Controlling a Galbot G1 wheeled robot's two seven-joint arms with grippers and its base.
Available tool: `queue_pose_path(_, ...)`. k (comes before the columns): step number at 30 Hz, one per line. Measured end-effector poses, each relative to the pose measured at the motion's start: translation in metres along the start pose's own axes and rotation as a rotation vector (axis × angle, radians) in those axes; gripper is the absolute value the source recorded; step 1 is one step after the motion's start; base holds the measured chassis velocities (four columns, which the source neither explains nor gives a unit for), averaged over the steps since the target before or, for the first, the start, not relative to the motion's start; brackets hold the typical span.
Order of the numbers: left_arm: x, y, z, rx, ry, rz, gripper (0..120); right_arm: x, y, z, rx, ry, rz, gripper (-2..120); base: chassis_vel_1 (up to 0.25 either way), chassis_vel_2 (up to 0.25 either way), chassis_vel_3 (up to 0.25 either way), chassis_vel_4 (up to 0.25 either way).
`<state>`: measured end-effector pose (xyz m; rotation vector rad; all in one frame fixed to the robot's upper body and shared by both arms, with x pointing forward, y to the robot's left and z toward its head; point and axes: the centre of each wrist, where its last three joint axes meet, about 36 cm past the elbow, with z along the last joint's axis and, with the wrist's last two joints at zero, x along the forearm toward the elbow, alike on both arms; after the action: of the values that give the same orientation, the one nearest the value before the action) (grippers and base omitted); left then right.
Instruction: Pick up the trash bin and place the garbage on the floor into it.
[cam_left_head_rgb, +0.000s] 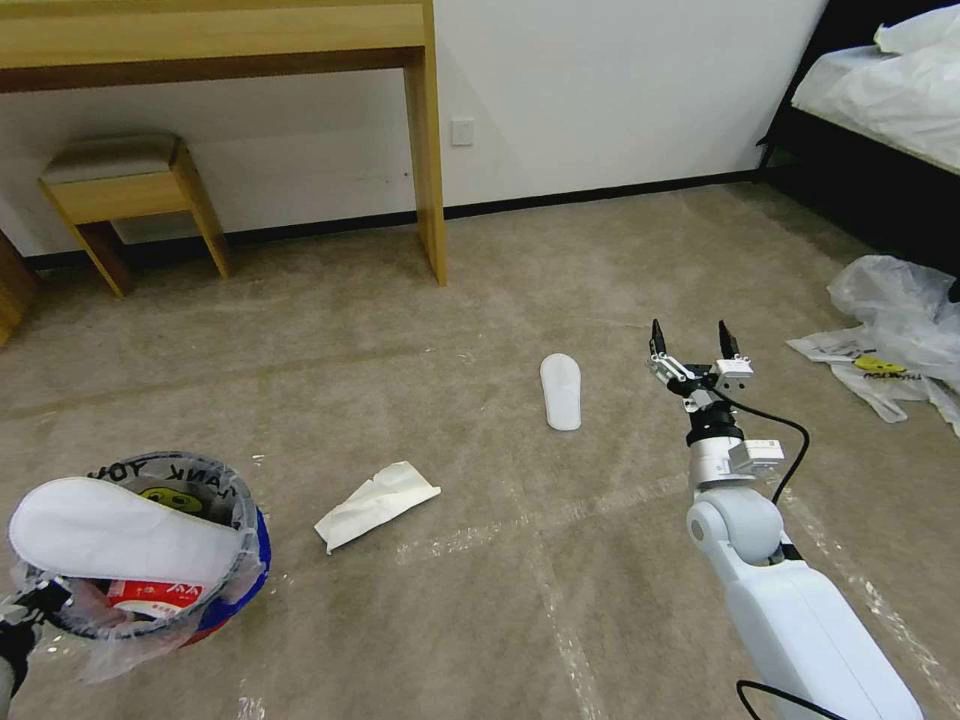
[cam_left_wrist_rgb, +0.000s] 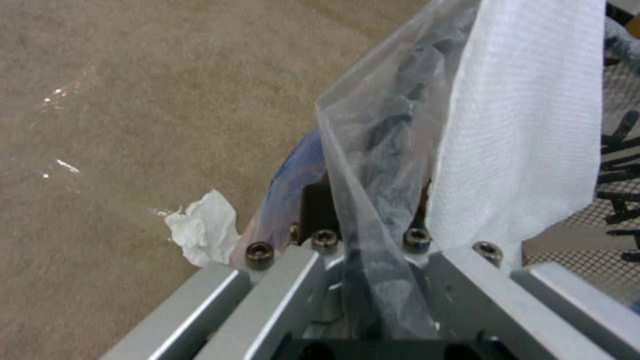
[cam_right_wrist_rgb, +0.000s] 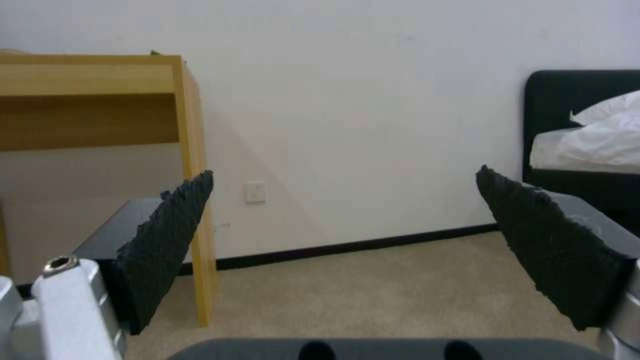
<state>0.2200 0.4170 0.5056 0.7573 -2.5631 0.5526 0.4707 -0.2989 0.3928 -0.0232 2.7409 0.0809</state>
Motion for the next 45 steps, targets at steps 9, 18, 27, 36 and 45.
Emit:
queue_pose_path(9, 0.0005, 0.0006, -0.0012, -0.004, -0.002, -0.002, 1, -0.001, 0.001, -0.0016, -0.002, -0.005, -0.002, 100, 0.0, 0.0, 0.0, 0.0)
queue_pose_path(18, 0.0001, 0.002, -0.0021, -0.008, -0.003, -0.007, 1, -0.0007, 0.0032, -0.0034, -0.012, -0.007, 0.0, 100, 0.0, 0.0, 0.0, 0.0)
queue_pose_path(27, -0.0011, 0.0058, -0.0033, -0.006, -0.004, -0.016, 1, -0.0037, 0.0017, -0.0023, -0.01, -0.005, 0.002, 100, 0.0, 0.0, 0.0, 0.0)
queue_pose_path(36, -0.0019, 0.0086, -0.0032, -0.001, -0.003, -0.025, 1, -0.009, 0.0023, -0.0031, -0.012, -0.009, -0.006, 100, 0.0, 0.0, 0.0, 0.0)
queue_pose_path(45, -0.0039, 0.0092, -0.003, 0.005, -0.004, -0.026, 1, -0.0087, 0.0052, -0.0001, -0.016, 0.0, -0.018, 100, 0.0, 0.0, 0.0, 0.0)
